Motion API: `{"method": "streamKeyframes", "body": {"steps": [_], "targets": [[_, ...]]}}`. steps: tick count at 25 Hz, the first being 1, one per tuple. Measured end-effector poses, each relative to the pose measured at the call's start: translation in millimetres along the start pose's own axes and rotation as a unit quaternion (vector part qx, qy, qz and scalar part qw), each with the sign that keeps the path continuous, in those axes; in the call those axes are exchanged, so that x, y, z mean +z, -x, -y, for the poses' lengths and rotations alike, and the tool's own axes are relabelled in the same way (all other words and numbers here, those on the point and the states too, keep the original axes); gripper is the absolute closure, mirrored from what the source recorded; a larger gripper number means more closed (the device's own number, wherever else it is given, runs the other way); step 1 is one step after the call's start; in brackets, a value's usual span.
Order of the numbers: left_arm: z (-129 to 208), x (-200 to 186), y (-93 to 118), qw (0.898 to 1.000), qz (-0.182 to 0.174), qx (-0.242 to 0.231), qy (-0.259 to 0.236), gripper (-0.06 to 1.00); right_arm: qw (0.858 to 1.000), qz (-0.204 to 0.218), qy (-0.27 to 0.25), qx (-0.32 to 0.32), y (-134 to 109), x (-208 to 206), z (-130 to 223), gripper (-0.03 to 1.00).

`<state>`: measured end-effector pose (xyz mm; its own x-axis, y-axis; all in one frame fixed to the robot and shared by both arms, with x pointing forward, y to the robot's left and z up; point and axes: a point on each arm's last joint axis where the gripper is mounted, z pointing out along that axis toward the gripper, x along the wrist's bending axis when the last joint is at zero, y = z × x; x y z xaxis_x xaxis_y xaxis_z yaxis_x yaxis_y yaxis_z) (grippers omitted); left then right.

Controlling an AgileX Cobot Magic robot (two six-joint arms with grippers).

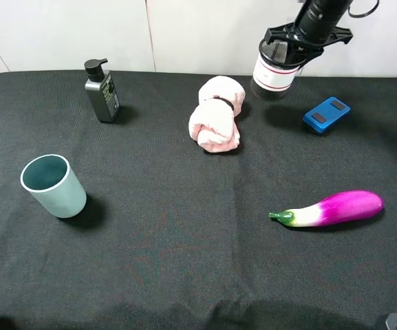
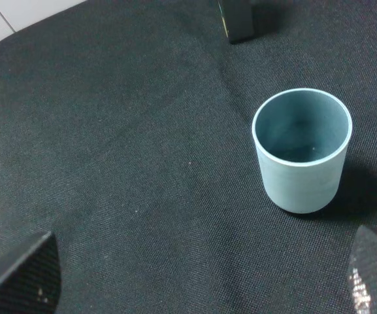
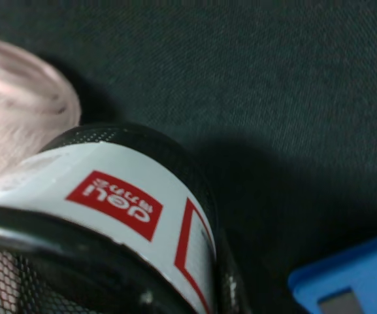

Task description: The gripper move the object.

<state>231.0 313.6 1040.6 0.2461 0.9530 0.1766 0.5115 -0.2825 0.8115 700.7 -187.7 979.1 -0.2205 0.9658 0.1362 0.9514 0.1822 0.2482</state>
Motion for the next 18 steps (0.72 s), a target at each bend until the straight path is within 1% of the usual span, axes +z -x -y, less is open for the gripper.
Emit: {"method": "streamKeyframes", "body": {"steps": [4,9,13,18], "targets": [[0.0,0.0,0.0,1.000,0.000,0.000,0.000,0.01,1.000,0.013,-0.009,0.002,7.5,14.6,-4.1,0.91],[0.0,0.0,0.0,1.000,0.000,0.000,0.000,0.01,0.999,0.025,-0.018,0.016,25.6,24.7,-3.7,0.91],[0.0,0.0,0.0,1.000,0.000,0.000,0.000,0.01,0.999,0.037,-0.014,0.022,37.9,28.3,-4.1,0.91],[0.0,0.0,0.0,1.000,0.000,0.000,0.000,0.01,0.999,0.044,-0.012,0.027,47.4,31.6,-4.6,0.91]]}}
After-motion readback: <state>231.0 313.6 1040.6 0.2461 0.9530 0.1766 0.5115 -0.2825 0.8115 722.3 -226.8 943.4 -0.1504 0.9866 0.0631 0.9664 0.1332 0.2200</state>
